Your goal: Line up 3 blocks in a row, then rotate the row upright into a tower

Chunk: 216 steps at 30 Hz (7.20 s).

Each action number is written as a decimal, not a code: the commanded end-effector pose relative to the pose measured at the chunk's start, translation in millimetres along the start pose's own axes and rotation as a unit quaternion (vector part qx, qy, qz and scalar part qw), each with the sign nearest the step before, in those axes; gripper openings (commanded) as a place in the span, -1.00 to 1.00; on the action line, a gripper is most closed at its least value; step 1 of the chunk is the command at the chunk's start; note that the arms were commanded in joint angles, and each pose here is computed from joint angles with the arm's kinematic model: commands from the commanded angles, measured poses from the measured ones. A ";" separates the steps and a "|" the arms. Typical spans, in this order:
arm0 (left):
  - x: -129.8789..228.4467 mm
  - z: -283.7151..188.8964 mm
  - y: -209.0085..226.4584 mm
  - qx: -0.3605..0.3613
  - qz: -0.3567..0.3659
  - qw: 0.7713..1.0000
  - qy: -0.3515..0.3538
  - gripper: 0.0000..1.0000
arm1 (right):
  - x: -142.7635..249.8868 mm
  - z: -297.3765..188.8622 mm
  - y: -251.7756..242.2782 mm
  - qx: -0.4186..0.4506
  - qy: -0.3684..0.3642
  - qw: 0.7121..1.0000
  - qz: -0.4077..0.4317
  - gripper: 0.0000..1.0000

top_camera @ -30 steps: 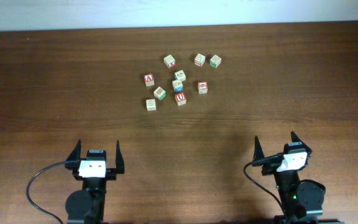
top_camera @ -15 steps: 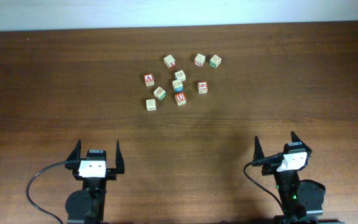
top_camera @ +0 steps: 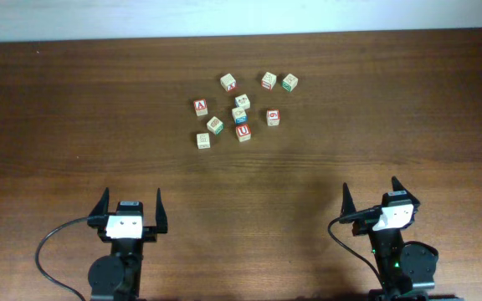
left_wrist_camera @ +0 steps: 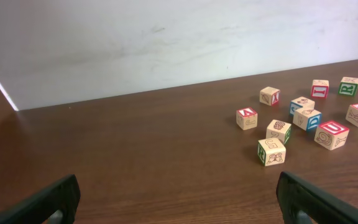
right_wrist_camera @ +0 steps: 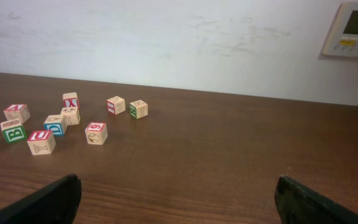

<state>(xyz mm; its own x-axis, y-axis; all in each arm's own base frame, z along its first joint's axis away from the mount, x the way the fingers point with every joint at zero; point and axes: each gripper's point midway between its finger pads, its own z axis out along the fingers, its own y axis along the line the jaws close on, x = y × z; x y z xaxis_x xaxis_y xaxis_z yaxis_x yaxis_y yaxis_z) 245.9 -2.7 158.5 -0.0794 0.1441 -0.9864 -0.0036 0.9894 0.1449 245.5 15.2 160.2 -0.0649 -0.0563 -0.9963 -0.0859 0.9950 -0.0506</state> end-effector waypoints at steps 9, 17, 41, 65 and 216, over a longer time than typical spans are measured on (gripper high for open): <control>1.0 0.1 1.2 -0.003 0.010 1.000 -0.002 0.98 | 3.5 0.4 -2.4 0.007 0.002 1.000 0.000 0.97; 1.0 0.1 1.2 -0.003 0.010 1.000 -0.002 0.98 | 1.9 0.4 -3.6 0.010 -0.001 1.000 0.000 0.97; -102.0 -8.3 13.0 0.007 0.018 1.000 0.005 0.98 | -131.4 -9.6 43.2 -0.149 0.016 0.988 0.023 0.97; -116.1 118.3 -23.4 0.137 0.014 0.925 0.353 0.98 | -115.3 152.1 80.6 -0.238 0.430 0.855 0.168 0.97; -42.2 142.9 -36.2 0.149 0.014 0.879 0.452 0.98 | -27.4 240.8 213.5 -0.106 0.426 0.898 0.021 0.50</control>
<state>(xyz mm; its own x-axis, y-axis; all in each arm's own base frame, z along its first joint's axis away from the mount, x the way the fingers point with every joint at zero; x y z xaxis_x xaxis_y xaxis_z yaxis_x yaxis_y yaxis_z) 388.9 -41.2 180.5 -0.8428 0.2235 -0.4897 0.2502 0.9681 0.0112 434.8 246.2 153.2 -0.8674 -0.0524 -0.4948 -0.1708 0.9654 0.1971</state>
